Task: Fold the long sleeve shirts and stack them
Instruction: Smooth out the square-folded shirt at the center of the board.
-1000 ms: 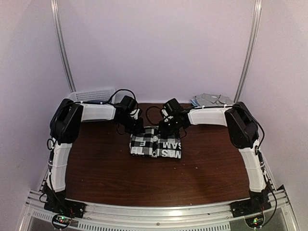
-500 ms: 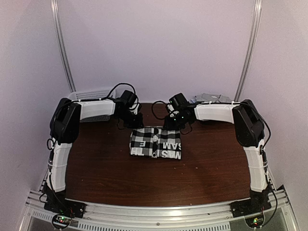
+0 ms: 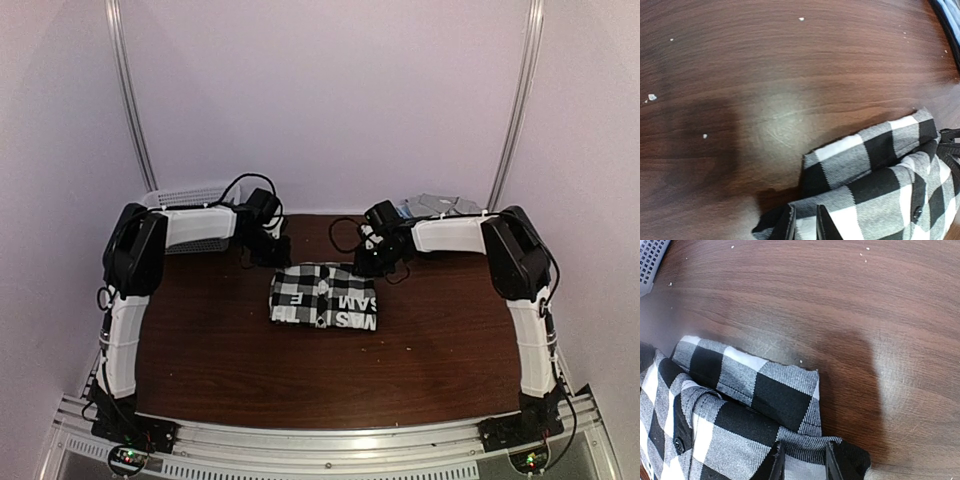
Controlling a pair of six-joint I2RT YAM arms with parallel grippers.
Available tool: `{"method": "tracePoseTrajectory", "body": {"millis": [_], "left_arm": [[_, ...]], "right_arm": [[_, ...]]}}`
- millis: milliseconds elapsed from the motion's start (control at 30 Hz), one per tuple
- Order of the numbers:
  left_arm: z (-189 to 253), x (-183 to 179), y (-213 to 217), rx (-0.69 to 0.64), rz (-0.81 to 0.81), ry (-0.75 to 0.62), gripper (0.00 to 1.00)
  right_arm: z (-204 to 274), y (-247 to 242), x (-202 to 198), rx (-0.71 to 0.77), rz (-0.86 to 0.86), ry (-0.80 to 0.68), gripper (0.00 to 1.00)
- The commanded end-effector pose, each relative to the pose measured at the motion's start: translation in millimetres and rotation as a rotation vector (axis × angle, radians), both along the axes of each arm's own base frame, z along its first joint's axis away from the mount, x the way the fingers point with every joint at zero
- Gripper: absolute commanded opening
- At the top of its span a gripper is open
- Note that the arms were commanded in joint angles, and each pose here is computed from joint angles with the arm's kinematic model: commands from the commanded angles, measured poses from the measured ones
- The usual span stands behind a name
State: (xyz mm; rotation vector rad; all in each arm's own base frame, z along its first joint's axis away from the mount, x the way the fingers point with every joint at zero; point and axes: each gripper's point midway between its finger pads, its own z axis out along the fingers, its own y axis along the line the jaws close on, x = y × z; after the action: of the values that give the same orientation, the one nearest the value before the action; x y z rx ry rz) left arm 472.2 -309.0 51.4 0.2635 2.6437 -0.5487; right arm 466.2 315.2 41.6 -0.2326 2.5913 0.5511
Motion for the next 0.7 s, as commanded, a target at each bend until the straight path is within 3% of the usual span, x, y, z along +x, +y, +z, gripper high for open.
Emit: {"method": "tracePoseTrajectory", "body": {"millis": [0,167,300,467,667], "left_arm": [[-10,13,11,0.040,0.006,-0.015,0.16],[26,20,6,0.019,-0.013,-0.064,0.21],[67,13,3,-0.016,-0.017,-0.120,0.27],[100,-18,9,-0.054,0.005,-0.136,0.42],[97,-64,21,-0.131,0.015,-0.090,0.58]], "right_arm": [[-10,-7,1,-0.010,-0.003,0.019,0.30],[16,-9,4,-0.016,-0.006,-0.023,0.31],[45,-13,4,-0.012,-0.012,-0.071,0.38],[80,-19,-6,0.009,-0.016,-0.127,0.50],[95,-32,-33,0.021,-0.022,-0.155,0.66]]}}
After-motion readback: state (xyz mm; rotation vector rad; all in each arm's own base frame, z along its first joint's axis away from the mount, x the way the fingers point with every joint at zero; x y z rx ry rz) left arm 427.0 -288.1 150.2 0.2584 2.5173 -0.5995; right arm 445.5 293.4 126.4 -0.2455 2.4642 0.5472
